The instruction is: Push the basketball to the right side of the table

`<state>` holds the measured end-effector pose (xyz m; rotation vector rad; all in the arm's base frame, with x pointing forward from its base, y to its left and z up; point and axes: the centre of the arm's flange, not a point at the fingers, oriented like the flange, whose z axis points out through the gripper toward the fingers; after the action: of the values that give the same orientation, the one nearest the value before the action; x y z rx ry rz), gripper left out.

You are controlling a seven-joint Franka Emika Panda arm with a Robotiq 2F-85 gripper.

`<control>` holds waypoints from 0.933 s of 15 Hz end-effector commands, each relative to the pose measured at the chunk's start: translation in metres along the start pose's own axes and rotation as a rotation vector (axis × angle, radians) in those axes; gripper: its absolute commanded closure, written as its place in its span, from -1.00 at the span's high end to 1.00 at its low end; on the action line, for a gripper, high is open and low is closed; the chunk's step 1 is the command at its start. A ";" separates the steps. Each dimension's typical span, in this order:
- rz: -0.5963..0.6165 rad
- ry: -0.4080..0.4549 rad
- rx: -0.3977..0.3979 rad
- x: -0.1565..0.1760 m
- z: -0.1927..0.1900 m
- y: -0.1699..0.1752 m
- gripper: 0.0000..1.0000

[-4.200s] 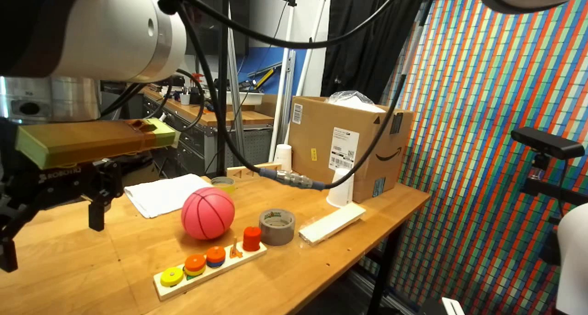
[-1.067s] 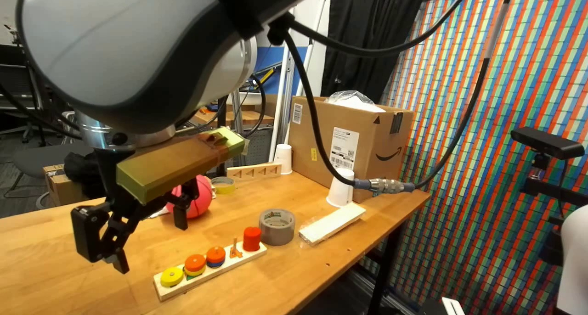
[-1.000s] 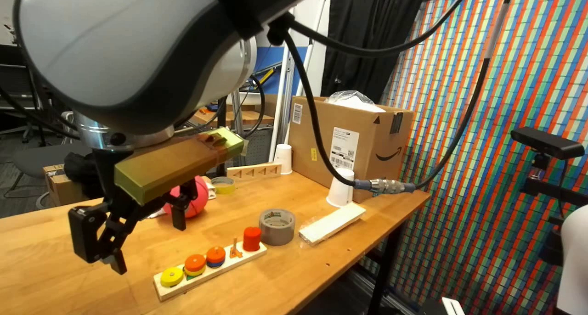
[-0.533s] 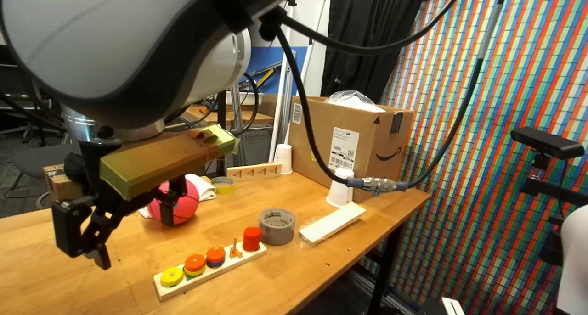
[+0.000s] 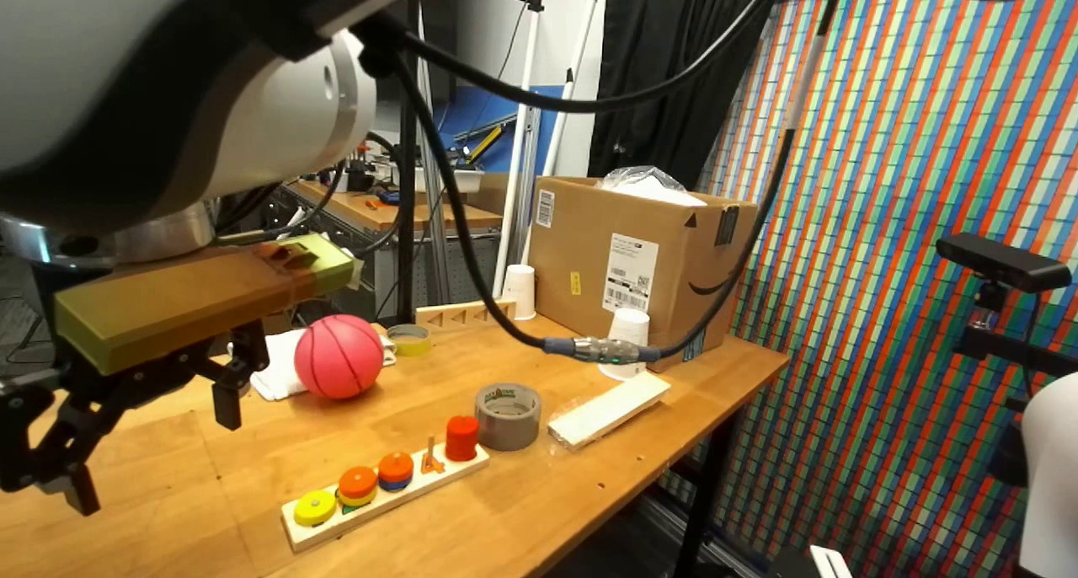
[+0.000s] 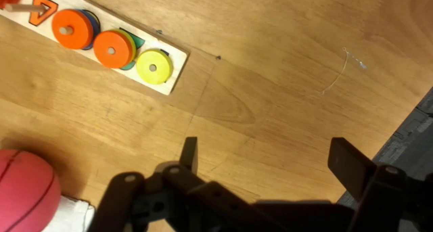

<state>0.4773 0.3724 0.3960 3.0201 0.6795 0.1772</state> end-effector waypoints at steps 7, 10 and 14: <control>-0.034 -0.038 -0.012 0.099 0.010 -0.002 1.00; -0.024 -0.048 -0.012 0.122 0.019 0.018 1.00; -0.009 -0.041 -0.023 0.150 0.029 0.047 1.00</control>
<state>0.5940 0.3857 0.3769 3.0036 0.6739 0.1097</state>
